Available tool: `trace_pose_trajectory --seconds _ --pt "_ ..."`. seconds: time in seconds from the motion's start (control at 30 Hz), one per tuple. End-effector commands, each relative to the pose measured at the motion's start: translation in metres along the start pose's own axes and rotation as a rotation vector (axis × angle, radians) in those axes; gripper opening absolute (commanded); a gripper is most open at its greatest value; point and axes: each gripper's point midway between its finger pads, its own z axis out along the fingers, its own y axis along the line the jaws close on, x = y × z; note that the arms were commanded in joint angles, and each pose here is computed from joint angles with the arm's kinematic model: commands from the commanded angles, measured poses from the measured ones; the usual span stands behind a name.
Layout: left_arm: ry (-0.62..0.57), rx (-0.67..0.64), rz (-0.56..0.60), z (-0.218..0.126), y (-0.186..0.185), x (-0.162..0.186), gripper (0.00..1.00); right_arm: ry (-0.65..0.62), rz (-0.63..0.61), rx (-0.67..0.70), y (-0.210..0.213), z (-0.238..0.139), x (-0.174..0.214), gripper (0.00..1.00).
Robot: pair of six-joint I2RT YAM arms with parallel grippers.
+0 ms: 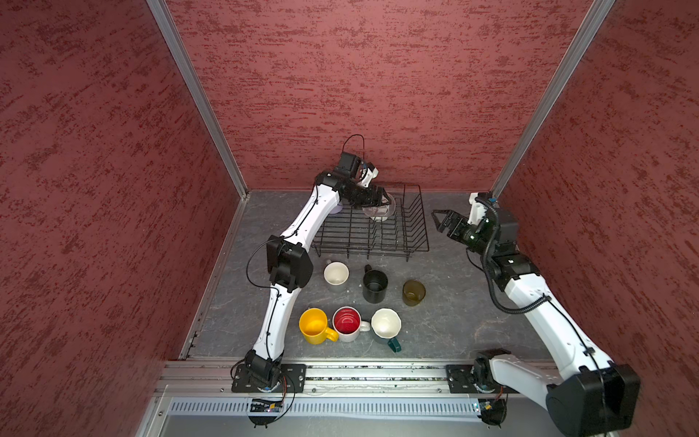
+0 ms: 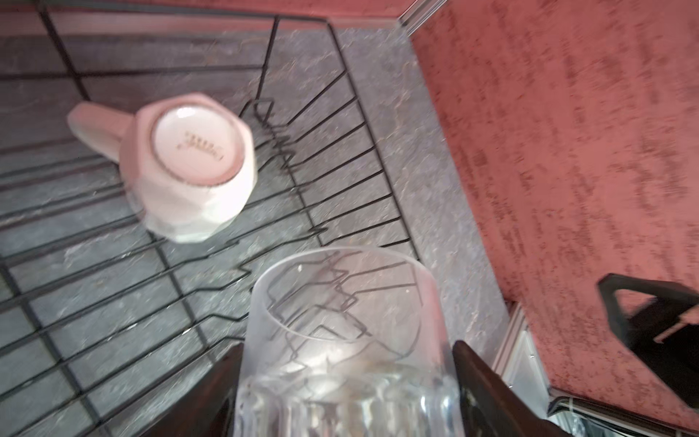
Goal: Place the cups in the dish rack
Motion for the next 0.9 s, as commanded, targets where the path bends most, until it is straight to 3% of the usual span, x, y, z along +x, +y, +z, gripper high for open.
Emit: trace_pose_trajectory --seconds 0.0,0.23,0.53,0.87 --pt "0.033 -0.064 0.02 0.0 0.008 0.009 0.0 0.008 -0.003 0.015 -0.006 0.002 0.003 0.99" --pt "0.068 -0.109 0.014 0.002 0.017 0.018 0.0 0.025 0.012 0.003 -0.008 0.007 0.009 0.99" --pt "0.173 -0.14 -0.009 0.032 0.031 0.047 0.0 0.029 0.012 0.002 -0.008 0.007 0.011 0.99" --pt "0.207 -0.157 -0.017 0.051 0.037 0.064 0.0 0.032 0.016 0.0 -0.009 0.009 0.012 0.99"
